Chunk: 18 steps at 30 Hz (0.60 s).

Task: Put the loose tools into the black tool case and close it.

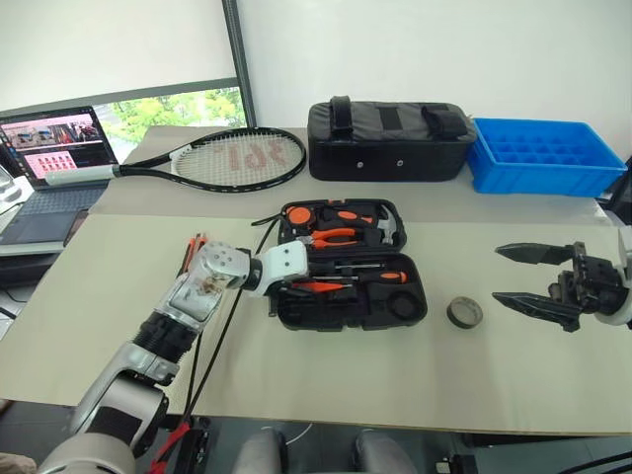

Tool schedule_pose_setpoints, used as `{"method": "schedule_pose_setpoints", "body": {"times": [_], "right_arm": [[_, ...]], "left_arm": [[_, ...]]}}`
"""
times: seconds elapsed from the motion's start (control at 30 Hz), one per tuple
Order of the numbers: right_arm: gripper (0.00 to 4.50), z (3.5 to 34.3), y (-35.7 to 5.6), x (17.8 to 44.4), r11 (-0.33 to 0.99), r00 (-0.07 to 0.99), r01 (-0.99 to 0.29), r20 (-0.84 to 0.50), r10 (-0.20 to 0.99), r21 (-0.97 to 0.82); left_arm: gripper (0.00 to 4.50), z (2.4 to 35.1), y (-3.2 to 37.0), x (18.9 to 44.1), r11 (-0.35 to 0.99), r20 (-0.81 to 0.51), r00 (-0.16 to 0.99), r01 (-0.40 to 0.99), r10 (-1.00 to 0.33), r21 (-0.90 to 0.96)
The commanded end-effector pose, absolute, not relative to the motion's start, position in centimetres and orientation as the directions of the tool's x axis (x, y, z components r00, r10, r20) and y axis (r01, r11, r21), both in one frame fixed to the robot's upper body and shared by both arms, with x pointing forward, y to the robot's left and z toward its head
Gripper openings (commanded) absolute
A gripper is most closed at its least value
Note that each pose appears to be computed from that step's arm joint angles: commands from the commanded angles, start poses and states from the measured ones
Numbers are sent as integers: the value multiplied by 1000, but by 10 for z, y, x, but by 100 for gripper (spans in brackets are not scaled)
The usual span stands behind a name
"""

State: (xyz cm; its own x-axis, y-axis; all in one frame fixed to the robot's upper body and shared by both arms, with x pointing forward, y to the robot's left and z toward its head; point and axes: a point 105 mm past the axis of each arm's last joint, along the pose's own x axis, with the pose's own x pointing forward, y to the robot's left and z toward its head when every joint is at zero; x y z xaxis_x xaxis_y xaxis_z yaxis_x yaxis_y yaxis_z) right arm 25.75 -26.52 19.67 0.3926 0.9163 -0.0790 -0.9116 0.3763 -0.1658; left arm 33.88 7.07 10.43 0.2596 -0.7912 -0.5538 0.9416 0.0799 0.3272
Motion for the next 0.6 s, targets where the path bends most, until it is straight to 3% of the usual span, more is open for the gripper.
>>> {"method": "schedule_pose_setpoints", "body": {"times": [0.03, 0.37, 0.43, 0.6], "right_arm": [[450, 211, -265, 253, 357, 381, -904, -62, 923, -236], [450, 209, -265, 252, 351, 376, -906, -70, 924, -236], [450, 208, -265, 252, 352, 377, -906, -70, 923, -235], [450, 208, -266, 251, 353, 378, -907, -74, 923, -230]], "left_arm": [[45, 100, 65, 339, 64, -576, 243, 948, -780, 313], [45, 97, 61, 334, 63, -568, 208, 962, -796, 265], [145, 98, 61, 335, 69, -561, 216, 960, -799, 272], [321, 110, 57, 344, 112, -511, 271, 940, -816, 321]]}}
